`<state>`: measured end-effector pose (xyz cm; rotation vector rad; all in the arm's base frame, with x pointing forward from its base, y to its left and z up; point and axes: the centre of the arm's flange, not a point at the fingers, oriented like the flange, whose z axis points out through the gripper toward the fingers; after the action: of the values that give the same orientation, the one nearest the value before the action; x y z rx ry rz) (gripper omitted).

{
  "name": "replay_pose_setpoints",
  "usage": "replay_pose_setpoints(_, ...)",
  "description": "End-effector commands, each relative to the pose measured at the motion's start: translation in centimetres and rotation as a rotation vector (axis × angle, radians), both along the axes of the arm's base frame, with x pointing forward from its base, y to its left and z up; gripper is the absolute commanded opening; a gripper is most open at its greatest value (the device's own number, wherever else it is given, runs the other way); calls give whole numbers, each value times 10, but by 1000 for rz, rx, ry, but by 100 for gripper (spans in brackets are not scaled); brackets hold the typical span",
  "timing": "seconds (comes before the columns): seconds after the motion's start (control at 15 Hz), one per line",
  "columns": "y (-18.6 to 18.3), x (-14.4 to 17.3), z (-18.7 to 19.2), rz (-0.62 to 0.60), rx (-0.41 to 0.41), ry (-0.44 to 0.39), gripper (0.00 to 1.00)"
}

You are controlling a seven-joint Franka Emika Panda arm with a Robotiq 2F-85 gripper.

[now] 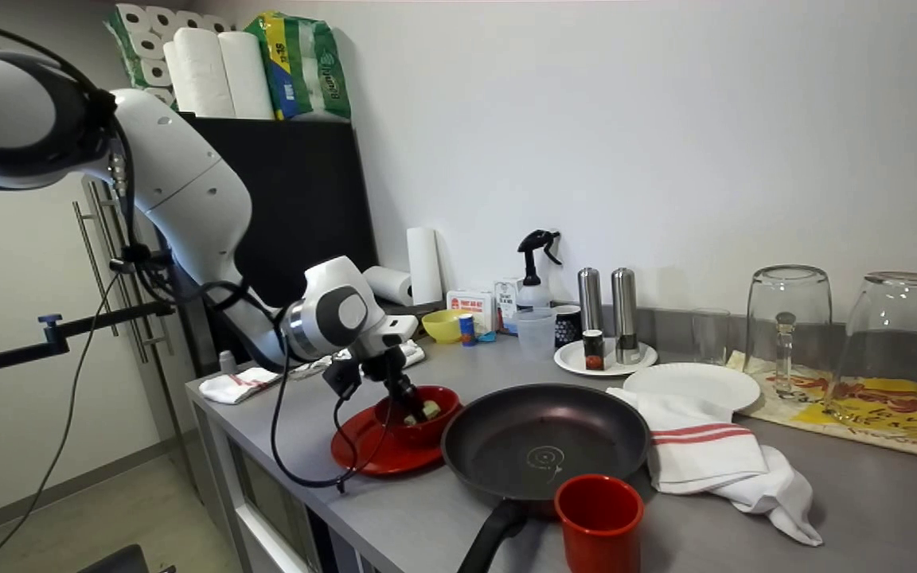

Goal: Clean the plate and the bowl with the sponge

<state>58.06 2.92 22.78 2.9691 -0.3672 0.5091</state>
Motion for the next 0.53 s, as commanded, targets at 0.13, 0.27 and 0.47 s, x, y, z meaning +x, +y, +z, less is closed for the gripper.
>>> replay_pose_setpoints(0.13, 1, -8, 7, -24, 214, 36, 25)
replay_pose_setpoints(0.27, 2, -7, 8, -32, 259, 52, 25)
replay_pose_setpoints(0.47, 1, -7, 9, -43, 319, 99, 25)
